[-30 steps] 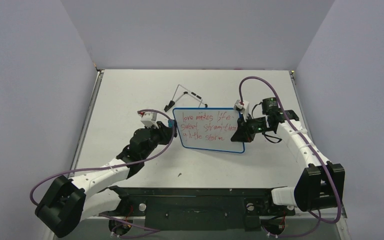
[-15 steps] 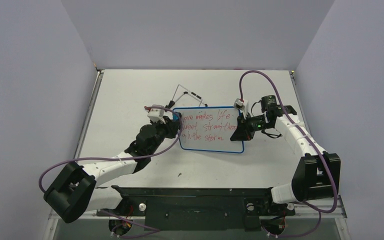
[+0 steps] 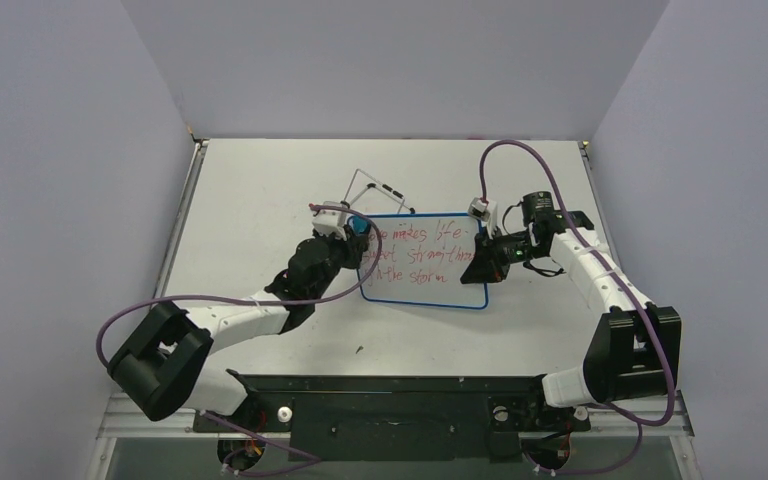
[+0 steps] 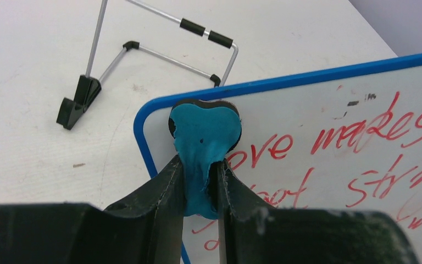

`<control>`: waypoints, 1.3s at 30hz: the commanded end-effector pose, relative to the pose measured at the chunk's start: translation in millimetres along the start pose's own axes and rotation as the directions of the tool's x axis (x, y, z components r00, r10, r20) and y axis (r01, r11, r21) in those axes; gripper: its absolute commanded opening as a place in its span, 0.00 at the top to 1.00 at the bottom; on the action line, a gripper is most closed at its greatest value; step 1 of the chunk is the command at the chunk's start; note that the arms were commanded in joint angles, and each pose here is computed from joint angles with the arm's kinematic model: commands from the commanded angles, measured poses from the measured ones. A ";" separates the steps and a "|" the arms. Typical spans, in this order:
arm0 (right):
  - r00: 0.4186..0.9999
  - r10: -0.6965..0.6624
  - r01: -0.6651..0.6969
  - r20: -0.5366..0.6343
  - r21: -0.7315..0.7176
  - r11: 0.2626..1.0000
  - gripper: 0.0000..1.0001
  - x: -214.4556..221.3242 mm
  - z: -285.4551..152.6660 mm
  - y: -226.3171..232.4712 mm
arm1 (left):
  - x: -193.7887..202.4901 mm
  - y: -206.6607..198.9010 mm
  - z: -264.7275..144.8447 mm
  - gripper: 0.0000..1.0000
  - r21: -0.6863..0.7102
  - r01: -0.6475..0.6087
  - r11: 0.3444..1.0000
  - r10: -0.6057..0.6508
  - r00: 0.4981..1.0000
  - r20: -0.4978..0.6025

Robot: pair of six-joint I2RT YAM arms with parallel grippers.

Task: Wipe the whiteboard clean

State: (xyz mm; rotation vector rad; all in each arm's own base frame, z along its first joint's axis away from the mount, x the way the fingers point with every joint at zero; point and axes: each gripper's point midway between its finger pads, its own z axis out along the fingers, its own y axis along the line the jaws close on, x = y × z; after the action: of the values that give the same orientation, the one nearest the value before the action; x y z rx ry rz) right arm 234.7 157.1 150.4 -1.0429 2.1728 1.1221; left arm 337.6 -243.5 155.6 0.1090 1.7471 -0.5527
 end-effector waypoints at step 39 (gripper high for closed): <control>0.995 -0.092 0.092 0.039 0.004 0.996 1.00 -13.3 -7.5 11.7 | -34.4 -10.4 6.9 1.00 -0.057 -0.146 0.988 0.147 0.989 0.001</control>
State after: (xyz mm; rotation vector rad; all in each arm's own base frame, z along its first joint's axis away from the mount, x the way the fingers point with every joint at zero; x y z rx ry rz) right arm 233.7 155.7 152.7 -1.0287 2.1842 1.1088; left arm 347.8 -226.7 151.8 0.1537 1.8404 -0.3027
